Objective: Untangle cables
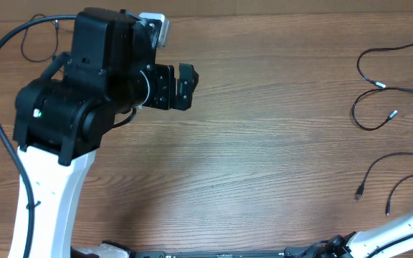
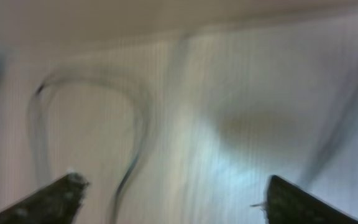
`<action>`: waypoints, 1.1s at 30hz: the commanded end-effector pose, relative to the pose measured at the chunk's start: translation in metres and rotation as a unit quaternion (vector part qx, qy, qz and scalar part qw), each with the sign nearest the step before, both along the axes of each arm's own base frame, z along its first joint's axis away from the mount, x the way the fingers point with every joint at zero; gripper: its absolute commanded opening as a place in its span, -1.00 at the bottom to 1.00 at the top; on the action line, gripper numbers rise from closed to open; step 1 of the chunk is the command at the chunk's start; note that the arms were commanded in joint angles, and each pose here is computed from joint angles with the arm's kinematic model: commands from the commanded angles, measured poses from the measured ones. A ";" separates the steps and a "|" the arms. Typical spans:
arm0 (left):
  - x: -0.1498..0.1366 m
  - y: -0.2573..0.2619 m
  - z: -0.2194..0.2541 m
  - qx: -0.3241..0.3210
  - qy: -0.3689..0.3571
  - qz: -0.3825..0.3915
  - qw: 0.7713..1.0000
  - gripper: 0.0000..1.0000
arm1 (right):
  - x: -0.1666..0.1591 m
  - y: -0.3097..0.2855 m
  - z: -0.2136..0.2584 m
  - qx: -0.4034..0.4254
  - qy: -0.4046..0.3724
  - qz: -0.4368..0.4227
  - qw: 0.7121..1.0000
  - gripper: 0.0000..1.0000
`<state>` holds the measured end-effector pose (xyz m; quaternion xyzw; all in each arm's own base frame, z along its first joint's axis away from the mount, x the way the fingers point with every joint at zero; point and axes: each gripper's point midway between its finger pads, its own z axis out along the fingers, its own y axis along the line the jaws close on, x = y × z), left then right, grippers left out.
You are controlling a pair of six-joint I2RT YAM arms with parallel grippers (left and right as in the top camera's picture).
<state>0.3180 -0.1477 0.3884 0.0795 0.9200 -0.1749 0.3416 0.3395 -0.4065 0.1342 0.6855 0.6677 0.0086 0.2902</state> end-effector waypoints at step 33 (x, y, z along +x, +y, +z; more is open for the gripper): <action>0.278 0.239 -0.239 0.089 0.020 0.293 0.952 1.00 | 0.144 0.563 -0.021 -0.035 0.058 0.675 0.735 1.00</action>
